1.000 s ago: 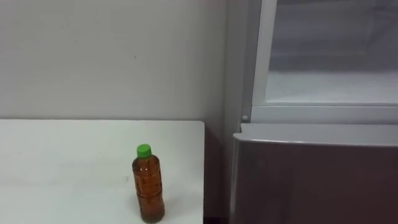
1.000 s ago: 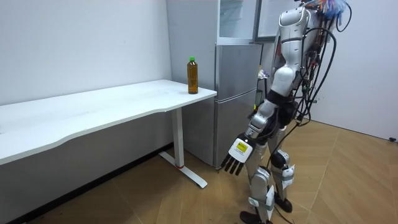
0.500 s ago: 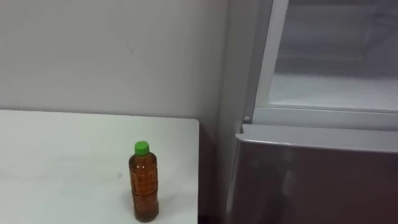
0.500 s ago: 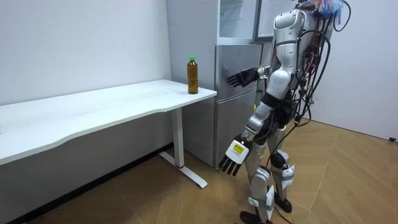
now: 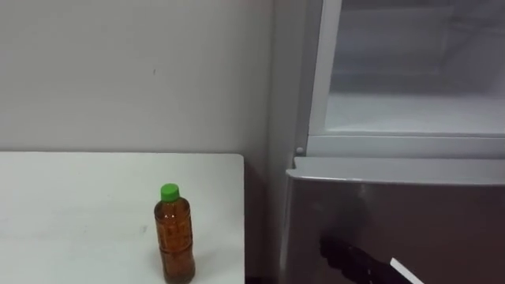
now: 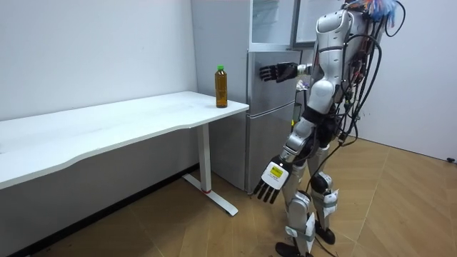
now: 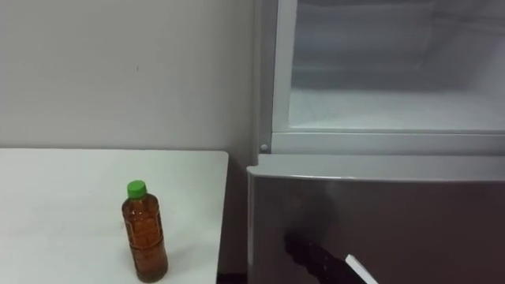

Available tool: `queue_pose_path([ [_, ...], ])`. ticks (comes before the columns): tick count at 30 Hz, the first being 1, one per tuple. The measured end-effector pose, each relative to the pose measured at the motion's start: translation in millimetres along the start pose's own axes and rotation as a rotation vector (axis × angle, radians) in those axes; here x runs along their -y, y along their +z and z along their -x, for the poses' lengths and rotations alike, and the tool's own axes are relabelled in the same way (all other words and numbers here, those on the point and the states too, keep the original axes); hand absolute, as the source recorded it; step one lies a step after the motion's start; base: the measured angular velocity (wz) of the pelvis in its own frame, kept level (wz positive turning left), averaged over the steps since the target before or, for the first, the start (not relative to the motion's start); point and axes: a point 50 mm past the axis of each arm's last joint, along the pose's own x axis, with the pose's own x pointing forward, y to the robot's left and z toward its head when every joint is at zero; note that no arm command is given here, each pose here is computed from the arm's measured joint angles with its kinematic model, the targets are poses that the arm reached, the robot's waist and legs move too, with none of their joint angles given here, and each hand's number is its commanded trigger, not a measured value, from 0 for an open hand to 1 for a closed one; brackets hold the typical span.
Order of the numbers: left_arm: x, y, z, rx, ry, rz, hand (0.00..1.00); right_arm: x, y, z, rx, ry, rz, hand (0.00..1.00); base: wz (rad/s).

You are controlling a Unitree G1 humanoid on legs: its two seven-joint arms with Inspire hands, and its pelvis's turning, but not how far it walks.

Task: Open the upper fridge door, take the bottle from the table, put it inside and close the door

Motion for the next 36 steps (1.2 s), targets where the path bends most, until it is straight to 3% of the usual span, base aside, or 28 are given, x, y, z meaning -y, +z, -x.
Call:
queue_pose_path([
  [12, -2.2, 5, -1.2, 0.011, 0.009, -0.023, 0.00, -6, 44, -19, 0.243, 0.120, -0.071, 0.00, 0.01],
  [24, 1.1, 11, -2.4, 0.021, 0.008, -0.058, 0.00, -28, 40, -27, 0.240, 0.211, -0.144, 0.00, 0.03],
  [29, 4.0, 13, -2.7, 0.022, 0.007, -0.088, 0.00, -30, 39, -32, 0.239, 0.196, -0.156, 0.00, 0.10],
  [36, 7.0, 7, -1.5, 0.012, 0.045, -0.101, 0.00, -35, 26, -42, 0.209, 0.118, -0.306, 0.00, 0.07],
])
